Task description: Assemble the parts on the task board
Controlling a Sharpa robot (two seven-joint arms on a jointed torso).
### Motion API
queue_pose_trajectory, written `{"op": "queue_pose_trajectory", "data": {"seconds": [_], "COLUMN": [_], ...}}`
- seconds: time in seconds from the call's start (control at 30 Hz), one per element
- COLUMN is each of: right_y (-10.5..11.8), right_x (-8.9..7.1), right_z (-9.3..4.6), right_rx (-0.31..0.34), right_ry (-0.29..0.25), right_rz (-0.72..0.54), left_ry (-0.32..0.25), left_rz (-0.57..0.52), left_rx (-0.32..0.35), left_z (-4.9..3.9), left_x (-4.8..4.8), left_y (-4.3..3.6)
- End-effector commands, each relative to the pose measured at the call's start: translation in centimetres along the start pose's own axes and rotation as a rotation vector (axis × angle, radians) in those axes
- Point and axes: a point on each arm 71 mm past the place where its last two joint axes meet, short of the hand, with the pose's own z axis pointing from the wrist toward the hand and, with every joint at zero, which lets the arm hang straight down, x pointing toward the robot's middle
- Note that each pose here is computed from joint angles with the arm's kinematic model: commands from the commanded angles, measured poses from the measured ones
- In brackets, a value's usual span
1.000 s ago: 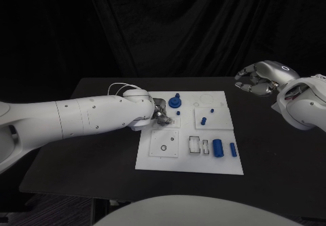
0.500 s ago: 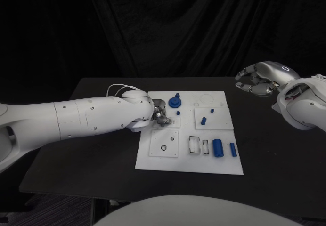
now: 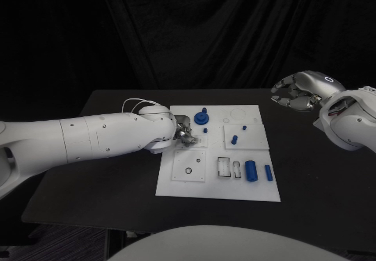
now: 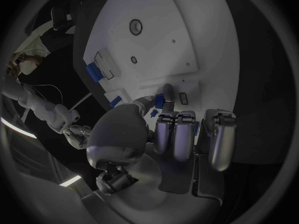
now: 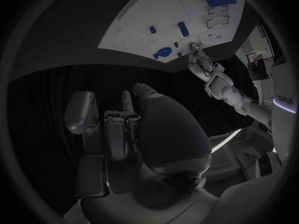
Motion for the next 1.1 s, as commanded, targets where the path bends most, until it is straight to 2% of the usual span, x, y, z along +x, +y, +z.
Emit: {"op": "queue_pose_trajectory", "data": {"seconds": [0.03,0.63,1.1], "right_y": [-0.2,-0.18,-0.21], "right_x": [0.11,0.18,0.26], "right_z": [-0.07,-0.04,-0.05], "right_rx": [0.021,0.022,0.026], "right_ry": [0.008,0.015,0.021], "right_rz": [-0.003,-0.004,-0.005], "left_ry": [0.006,0.015,-0.007], "left_rz": [-0.008,-0.002,-0.018], "left_rx": [0.008,0.004,-0.019], "left_z": [0.0,0.03,0.24], "left_x": [0.42,0.49,0.39], "left_y": [0.06,0.04,0.29]}}
